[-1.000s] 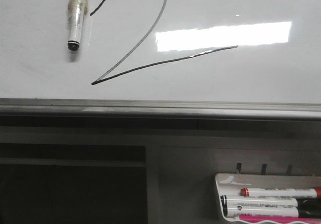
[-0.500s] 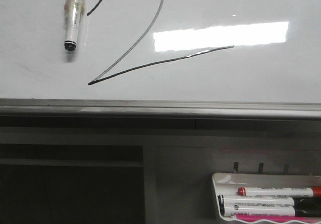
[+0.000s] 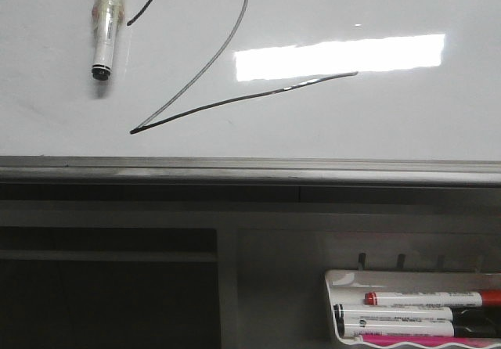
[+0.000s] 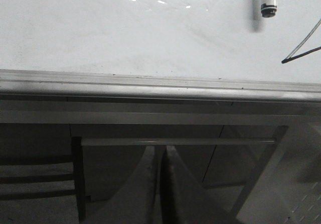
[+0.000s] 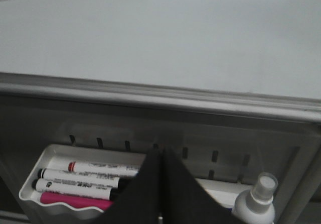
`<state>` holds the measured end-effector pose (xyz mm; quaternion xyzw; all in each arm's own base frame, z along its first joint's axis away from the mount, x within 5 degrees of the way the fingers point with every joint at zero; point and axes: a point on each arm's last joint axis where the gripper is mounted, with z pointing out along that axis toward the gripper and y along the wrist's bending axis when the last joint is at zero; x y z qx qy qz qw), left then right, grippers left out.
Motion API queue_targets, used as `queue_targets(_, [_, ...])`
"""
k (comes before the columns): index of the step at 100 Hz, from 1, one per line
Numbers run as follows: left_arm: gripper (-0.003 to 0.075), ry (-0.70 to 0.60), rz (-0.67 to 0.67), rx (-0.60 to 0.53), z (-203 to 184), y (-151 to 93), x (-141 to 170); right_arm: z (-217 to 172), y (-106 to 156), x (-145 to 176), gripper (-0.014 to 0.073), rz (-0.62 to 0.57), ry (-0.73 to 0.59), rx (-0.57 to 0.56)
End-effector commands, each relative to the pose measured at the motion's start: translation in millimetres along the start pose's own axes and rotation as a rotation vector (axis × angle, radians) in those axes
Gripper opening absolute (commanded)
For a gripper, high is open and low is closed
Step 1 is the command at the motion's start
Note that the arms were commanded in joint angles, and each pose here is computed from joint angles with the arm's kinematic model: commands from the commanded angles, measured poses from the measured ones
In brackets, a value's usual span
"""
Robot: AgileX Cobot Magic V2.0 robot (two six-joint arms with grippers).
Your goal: Write number 2 on whiteboard
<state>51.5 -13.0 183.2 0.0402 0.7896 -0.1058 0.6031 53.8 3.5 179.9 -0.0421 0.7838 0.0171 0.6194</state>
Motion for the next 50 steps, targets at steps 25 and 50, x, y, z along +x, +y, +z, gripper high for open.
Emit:
queue_targets(25, [-0.0020,-0.072,-0.009,0.013,-0.6,-0.3,-1.7,1.0,-0.6,5.0,-0.0071,-0.011,-0.017,0.011])
queue_targets(50, [-0.0020,-0.072,-0.009,0.013,-0.6,-0.3,-1.7,1.0,-0.6,4.8,-0.0071,-0.011,-0.019,0.011])
